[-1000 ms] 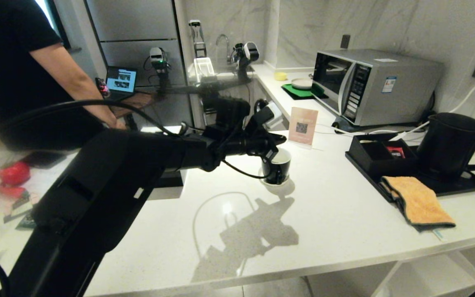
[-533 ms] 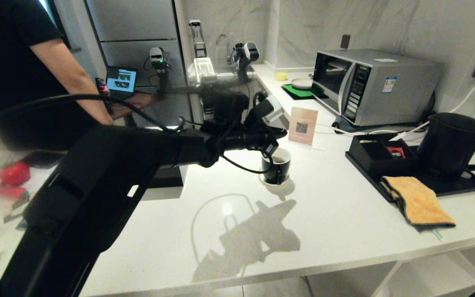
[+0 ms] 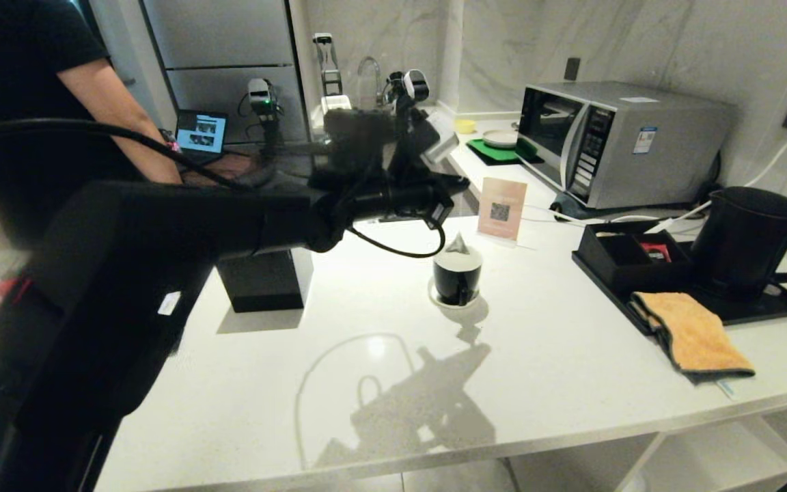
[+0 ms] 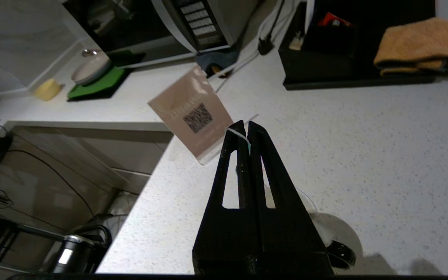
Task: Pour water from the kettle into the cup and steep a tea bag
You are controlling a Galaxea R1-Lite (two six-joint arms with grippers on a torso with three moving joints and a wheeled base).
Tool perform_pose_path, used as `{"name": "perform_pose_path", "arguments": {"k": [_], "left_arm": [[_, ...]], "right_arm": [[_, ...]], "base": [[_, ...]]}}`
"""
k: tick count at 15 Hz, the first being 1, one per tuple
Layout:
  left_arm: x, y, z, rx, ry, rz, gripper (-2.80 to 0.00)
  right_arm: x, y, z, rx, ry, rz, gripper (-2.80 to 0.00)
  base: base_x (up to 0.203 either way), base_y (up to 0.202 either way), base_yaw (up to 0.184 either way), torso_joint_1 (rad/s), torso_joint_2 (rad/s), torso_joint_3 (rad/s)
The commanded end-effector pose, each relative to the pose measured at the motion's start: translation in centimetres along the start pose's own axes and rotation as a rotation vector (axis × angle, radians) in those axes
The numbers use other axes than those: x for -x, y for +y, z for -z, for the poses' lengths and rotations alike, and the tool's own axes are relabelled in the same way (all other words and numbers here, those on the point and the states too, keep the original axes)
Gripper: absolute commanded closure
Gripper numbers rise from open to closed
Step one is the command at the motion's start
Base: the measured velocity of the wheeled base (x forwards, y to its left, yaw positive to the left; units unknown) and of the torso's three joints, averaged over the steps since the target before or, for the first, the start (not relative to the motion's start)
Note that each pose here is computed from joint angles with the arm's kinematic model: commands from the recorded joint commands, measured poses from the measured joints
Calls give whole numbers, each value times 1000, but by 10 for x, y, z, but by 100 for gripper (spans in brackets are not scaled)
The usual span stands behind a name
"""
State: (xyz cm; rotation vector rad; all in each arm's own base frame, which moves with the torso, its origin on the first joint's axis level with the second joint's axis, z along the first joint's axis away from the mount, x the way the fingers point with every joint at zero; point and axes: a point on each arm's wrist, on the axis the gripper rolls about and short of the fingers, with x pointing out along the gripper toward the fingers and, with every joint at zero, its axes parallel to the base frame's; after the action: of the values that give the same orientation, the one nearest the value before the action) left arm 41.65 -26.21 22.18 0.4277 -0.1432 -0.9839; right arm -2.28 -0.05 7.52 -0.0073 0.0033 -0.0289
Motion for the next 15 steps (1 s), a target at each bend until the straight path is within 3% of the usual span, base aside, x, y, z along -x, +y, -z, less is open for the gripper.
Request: {"name": "perform_pose_path", "arguments": {"k": [1,6,15], "left_arm": [[15,10,-22,-22,-39,-29,0],[42,28,-49,-30,-77,-91,0],[111,70,-94,-49,-124,-285,0]], "right_arm": [[0,0,0,0,1,0,0],[0,0,0,0,1,0,0],[0,0,0,0,1,0,0]], "base": [[0,0,0,0,0,0],[0,0,0,0,0,0],[0,0,0,0,0,0]]}}
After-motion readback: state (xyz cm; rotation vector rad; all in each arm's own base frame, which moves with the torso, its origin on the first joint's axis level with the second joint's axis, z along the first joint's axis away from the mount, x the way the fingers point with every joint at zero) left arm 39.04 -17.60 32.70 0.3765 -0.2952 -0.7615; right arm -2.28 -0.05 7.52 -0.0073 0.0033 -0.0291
